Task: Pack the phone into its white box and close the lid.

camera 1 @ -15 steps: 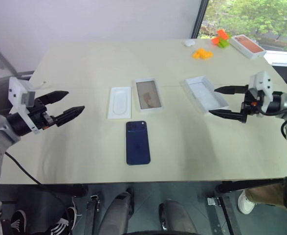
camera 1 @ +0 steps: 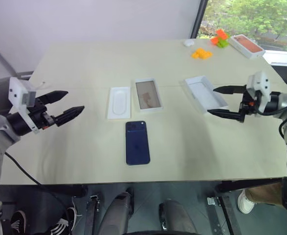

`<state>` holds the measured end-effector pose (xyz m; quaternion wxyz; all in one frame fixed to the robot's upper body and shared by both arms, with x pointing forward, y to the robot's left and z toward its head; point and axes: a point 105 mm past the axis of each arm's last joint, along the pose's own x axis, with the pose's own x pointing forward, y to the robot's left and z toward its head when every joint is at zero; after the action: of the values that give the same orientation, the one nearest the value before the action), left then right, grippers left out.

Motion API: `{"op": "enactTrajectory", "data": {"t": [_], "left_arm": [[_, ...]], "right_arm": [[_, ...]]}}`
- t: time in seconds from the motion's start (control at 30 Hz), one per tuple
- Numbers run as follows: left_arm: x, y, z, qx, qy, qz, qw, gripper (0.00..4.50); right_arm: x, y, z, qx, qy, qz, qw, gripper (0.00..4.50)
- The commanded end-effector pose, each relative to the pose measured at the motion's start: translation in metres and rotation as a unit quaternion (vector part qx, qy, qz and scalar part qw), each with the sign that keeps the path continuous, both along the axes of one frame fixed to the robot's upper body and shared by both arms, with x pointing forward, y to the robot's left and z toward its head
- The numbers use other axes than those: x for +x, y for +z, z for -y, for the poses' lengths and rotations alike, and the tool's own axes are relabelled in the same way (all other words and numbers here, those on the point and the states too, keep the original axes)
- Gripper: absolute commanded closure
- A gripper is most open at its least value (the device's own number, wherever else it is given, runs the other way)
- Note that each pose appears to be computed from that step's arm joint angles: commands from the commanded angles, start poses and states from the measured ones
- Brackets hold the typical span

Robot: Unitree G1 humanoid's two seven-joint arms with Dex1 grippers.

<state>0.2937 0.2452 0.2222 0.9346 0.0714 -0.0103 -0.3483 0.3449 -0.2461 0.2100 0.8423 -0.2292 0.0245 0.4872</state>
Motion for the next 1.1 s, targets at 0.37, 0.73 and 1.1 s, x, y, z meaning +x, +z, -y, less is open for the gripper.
{"op": "enactTrajectory", "data": {"t": [0.37, 0.73, 1.1], "left_arm": [[-0.002, 0.011, 0.003, 0.006, 0.003, 0.027, 1.0, 0.0], [0.0, -0.002, -0.007, -0.002, 0.036, -0.021, 0.999, 0.0], [0.025, -0.016, -0.007, -0.049, 0.101, -0.04, 0.993, 0.0]], "right_arm": [[0.002, 0.005, -0.012, -0.003, 0.015, 0.022, 1.0, 0.08], [0.009, 0.007, -0.035, 0.015, 0.01, 0.04, 0.999, 0.08], [0.023, -0.002, -0.073, 0.017, -0.02, 0.081, 0.996, 0.08]]}}
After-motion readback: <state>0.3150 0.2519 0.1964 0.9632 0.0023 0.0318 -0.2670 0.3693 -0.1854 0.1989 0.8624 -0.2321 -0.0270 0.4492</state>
